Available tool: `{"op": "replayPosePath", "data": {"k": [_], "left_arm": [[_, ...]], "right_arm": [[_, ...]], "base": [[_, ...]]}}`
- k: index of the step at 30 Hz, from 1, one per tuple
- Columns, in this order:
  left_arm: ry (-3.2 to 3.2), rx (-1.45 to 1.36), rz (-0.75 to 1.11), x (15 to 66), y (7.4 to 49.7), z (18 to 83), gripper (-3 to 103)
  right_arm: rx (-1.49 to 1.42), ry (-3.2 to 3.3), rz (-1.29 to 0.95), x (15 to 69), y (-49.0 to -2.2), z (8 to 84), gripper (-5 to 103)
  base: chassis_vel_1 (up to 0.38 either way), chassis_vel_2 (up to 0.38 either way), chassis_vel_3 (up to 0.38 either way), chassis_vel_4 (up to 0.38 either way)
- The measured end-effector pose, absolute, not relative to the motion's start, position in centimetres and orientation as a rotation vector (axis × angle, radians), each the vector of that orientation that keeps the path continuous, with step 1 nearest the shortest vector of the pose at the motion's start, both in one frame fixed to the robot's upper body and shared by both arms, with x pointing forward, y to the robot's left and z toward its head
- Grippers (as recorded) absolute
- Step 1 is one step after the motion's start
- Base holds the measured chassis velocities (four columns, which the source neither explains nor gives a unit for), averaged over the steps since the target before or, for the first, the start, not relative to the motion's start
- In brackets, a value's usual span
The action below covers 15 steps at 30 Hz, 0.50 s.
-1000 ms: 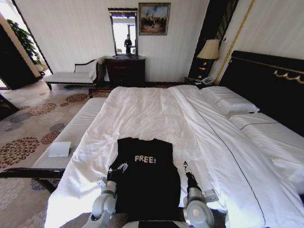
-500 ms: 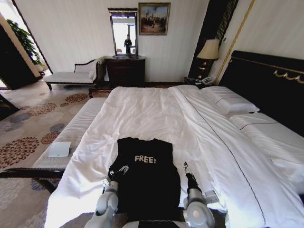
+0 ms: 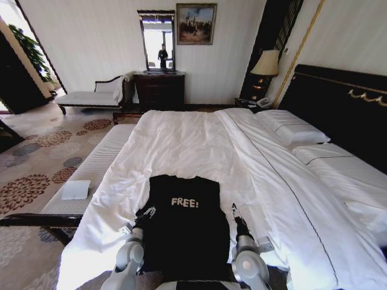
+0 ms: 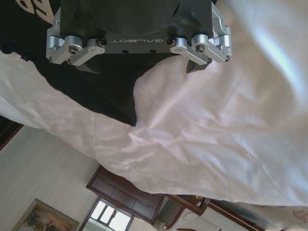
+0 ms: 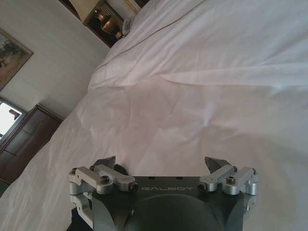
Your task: Fold the clothes on the bed.
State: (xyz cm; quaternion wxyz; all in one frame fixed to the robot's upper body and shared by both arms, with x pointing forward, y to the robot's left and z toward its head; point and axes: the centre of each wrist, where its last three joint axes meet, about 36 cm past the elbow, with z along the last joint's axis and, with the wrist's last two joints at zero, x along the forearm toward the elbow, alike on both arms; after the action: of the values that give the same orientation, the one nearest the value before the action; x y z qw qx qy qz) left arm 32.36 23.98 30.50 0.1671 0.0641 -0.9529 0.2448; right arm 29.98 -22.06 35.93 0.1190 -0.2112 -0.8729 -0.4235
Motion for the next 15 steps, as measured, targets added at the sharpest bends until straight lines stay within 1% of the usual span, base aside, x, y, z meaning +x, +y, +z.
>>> {"op": "replayPosePath", "data": {"k": [1,4,6,7,11,12,15], "left_arm": [[-2.712,0.182,0.697,32.4,24.0,30.5,100],[-2.734,0.185,0.697,31.9,24.4,31.5,100],[-2.743,0.203,0.717,31.8,25.0,32.1,100],[-2.743,0.203,0.717,31.8,25.0,32.1,100],[-2.746,0.19,0.744,32.3,25.6,32.9,100],[-2.746,0.19,0.744,32.3,25.6,32.9,100],[-2.753,0.171,0.756,32.0,25.7,33.5,100]], "right_arm": [[-0.618,-2.552,-1.238,30.0,-22.1,35.9,100],[-0.58,-2.594,-1.161,32.6,-24.3,35.3,100],[-0.489,-2.642,-1.084,34.9,-26.8,34.4,100],[-0.489,-2.642,-1.084,34.9,-26.8,34.4,100],[-0.186,-2.774,-0.869,37.8,-33.5,31.1,100],[-0.186,-2.774,-0.869,37.8,-33.5,31.1,100],[-0.002,-2.811,-0.795,40.2,-35.8,28.9,100]], "base": [[0.0,0.0,0.0,0.0],[0.0,0.0,0.0,0.0],[0.0,0.0,0.0,0.0],[0.0,0.0,0.0,0.0],[0.0,0.0,0.0,0.0],[0.0,0.0,0.0,0.0],[0.0,0.0,0.0,0.0]]}}
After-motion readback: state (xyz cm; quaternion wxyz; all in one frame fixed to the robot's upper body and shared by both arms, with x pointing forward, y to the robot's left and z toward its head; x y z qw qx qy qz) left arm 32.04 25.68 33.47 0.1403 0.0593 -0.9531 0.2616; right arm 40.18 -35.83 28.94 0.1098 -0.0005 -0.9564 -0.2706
